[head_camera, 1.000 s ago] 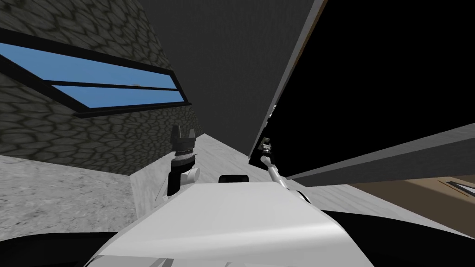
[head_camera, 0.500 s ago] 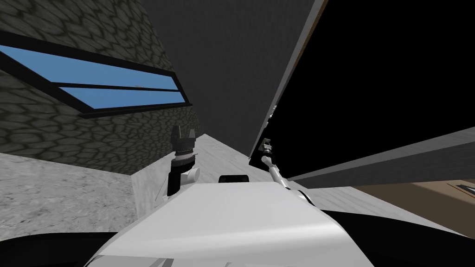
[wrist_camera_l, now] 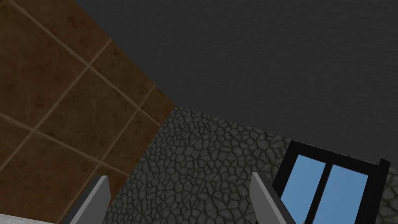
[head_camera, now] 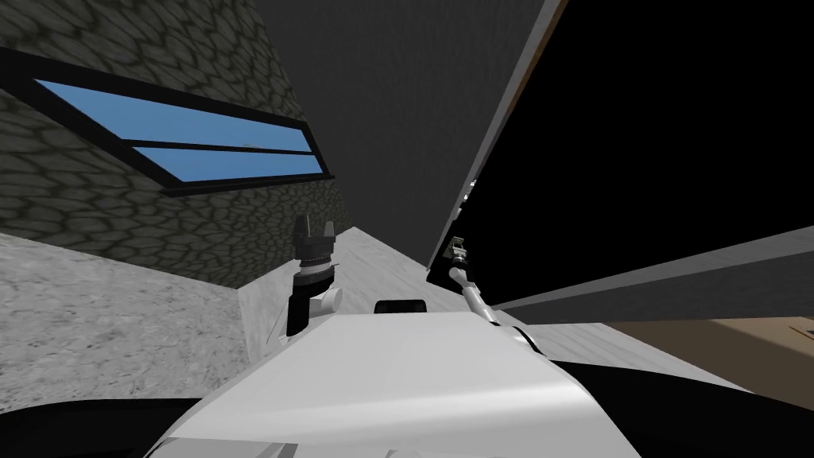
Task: Pull the door open
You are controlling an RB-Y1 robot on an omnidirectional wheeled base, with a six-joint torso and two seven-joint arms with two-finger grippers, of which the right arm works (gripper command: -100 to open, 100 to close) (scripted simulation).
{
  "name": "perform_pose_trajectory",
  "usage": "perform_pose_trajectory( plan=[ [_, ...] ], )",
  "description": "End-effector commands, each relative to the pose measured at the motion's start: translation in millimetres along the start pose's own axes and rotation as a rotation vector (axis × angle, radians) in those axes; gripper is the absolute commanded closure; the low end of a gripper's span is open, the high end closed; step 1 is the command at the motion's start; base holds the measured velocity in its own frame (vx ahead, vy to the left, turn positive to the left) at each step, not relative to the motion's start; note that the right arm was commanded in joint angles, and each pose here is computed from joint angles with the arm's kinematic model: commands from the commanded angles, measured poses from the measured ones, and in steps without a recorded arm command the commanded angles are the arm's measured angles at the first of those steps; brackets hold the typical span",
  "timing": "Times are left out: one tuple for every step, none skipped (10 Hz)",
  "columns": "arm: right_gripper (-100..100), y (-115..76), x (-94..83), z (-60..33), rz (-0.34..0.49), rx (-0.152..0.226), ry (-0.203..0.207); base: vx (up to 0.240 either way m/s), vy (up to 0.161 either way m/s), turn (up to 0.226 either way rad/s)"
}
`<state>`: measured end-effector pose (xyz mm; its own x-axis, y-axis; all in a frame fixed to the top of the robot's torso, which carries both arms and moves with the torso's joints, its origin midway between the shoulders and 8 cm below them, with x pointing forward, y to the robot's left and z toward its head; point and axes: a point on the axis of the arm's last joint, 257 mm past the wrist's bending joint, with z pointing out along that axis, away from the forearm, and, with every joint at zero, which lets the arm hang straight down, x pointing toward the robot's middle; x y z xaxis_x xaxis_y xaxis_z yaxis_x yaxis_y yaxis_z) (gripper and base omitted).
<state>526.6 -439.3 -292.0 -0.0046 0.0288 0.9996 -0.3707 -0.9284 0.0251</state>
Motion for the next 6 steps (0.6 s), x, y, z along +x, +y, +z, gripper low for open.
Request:
perform_pose_trajectory(
  plan=[
    [100,-4.4,-4.2,-3.8,0.008,0.022,-0.009,-0.27,-0.075,0.183],
    [100,-5.3,-3.8,-4.9,0.011,0.036,-0.009,-0.262,-0.058,0.193],
    [100,-5.9,-3.5,-5.7,0.013,0.046,-0.009,-0.259,-0.061,0.186],
    [100,-6.5,-3.4,-6.5,0.016,0.056,-0.009,-0.235,-0.077,0.186],
    [100,-7.5,-3.4,-7.8,0.019,0.07,-0.01,-0.256,-0.079,0.172],
    [100,-8.4,-3.5,-9.0,0.022,0.081,-0.012,-0.281,-0.049,0.173]
  ],
)
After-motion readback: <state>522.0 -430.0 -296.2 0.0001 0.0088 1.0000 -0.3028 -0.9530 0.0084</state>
